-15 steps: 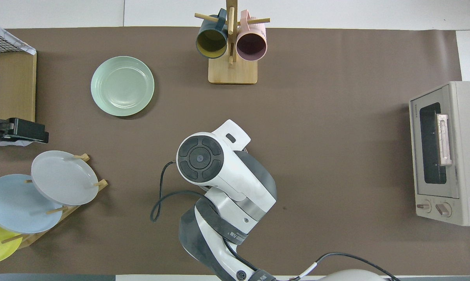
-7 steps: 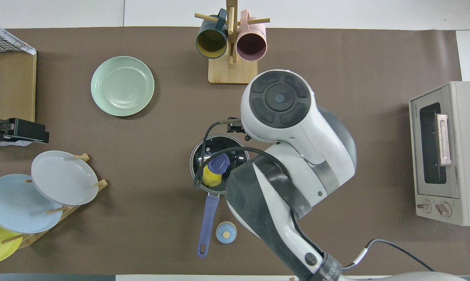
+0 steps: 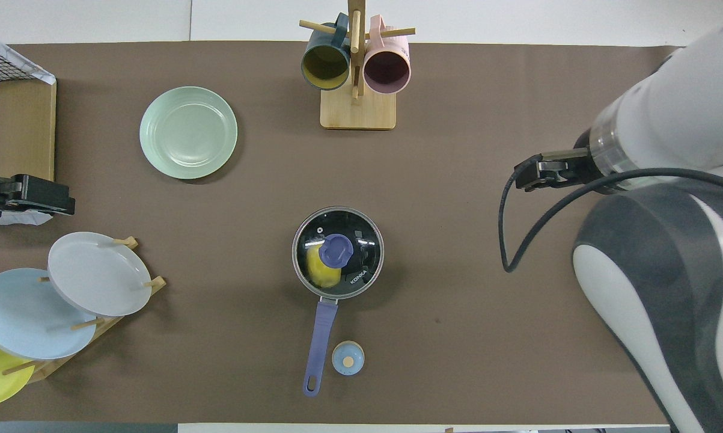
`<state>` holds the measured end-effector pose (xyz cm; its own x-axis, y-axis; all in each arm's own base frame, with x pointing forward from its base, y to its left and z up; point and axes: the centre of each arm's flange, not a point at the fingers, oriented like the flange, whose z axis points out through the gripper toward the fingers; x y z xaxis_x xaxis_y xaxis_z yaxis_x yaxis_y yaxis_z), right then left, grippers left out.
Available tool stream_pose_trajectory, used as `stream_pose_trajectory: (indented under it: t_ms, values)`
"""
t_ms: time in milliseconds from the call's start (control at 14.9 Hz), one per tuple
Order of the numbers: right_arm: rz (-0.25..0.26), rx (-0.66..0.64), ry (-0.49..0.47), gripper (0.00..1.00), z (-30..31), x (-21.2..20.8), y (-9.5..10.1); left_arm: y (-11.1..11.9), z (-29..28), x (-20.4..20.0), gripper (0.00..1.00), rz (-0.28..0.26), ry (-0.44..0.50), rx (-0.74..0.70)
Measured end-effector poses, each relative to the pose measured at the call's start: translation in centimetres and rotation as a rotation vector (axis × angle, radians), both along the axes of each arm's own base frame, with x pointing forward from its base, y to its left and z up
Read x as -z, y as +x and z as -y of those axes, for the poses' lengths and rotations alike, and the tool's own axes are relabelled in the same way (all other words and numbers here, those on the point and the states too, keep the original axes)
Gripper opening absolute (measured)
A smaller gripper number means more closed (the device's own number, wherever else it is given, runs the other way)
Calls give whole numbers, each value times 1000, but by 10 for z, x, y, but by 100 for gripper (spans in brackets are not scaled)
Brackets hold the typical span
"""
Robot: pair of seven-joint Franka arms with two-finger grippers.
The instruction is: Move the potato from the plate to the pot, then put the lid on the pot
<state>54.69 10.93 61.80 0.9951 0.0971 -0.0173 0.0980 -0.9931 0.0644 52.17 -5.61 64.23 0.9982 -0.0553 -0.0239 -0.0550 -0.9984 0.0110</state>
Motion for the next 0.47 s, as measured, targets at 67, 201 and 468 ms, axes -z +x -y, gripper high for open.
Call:
stream_pose_trajectory:
  t_ms: [67, 201, 468]
  values:
    - [-19, -3, -3, 100, 13, 3, 1, 0, 1, -2, 100, 5, 0, 1]
    - [-59, 9, -9, 100, 33, 11, 0, -2, 1, -6, 100, 11, -1, 3]
    - [-81, 32, -11, 100, 48, 14, 0, -2, 2, -7, 100, 13, -1, 4]
